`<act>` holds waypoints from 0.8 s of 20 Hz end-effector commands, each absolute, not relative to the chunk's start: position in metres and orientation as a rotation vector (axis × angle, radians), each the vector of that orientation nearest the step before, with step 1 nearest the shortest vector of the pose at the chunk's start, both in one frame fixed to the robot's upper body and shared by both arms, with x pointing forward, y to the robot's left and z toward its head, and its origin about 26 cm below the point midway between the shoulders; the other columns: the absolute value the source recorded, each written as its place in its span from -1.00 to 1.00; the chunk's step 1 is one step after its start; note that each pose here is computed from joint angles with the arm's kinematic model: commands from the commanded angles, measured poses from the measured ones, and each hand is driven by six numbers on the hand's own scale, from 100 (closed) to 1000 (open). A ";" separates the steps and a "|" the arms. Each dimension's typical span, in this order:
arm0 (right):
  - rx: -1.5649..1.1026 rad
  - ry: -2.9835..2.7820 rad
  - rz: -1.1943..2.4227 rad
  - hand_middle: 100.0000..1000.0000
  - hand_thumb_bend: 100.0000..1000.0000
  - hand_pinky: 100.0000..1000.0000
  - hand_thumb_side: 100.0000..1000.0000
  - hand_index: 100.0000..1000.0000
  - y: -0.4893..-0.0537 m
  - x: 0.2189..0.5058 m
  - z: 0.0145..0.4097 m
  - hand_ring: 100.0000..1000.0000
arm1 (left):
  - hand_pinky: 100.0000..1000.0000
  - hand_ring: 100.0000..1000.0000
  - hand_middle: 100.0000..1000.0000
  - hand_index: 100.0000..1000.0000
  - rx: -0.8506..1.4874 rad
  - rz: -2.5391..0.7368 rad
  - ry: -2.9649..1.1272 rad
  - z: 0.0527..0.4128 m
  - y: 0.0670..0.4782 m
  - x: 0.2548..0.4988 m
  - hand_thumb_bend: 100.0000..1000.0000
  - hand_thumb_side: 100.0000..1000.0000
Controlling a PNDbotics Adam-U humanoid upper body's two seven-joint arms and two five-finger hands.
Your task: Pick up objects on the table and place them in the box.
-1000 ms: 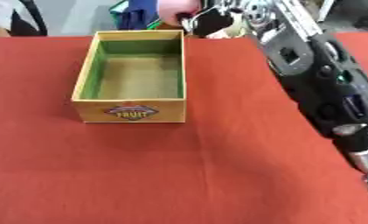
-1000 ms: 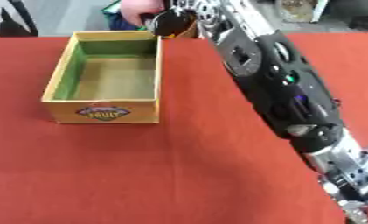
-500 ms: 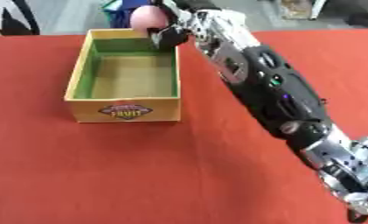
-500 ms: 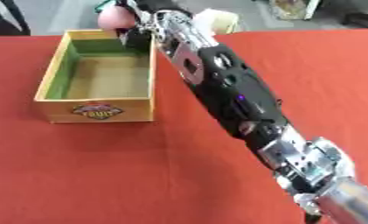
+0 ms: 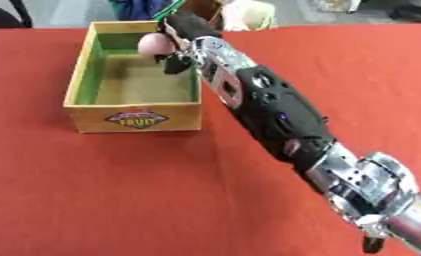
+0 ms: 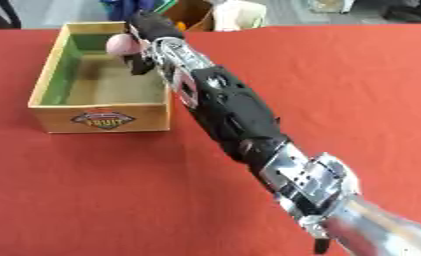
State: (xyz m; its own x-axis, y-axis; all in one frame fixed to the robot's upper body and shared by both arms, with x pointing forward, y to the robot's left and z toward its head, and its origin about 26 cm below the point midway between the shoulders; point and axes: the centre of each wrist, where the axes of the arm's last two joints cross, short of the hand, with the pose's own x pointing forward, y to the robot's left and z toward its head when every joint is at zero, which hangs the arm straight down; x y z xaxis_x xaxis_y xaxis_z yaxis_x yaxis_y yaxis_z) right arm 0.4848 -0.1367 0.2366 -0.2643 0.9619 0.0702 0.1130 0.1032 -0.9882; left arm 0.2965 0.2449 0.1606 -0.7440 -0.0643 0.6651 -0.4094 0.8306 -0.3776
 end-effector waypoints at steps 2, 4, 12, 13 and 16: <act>-1.107 -1.528 1.324 0.06 -1.00 0.05 -0.66 0.50 -0.132 0.487 0.247 0.23 | 0.02 -0.08 -0.25 0.10 0.317 0.674 -2.374 0.168 0.242 0.295 -1.00 0.21; -1.096 -1.498 1.366 0.22 -1.00 0.13 -0.51 0.67 -0.131 0.488 0.244 0.35 | 0.02 -0.08 -0.25 0.10 0.315 0.675 -2.375 0.168 0.242 0.295 -1.00 0.21; -1.080 -1.498 1.403 0.53 0.02 0.30 -0.24 0.93 -0.131 0.488 0.247 0.54 | 0.02 -0.08 -0.25 0.10 0.307 0.672 -2.375 0.169 0.241 0.295 -1.00 0.21; -1.076 -1.502 1.401 0.54 0.05 0.32 -0.25 0.95 -0.133 0.488 0.247 0.56 | 0.02 -0.08 -0.25 0.10 0.305 0.670 -2.376 0.169 0.241 0.295 -1.00 0.21; -1.065 -1.515 1.386 0.55 0.13 0.33 -0.24 0.97 -0.136 0.488 0.252 0.57 | 0.02 -0.08 -0.25 0.10 0.304 0.670 -2.378 0.169 0.241 0.295 -1.00 0.21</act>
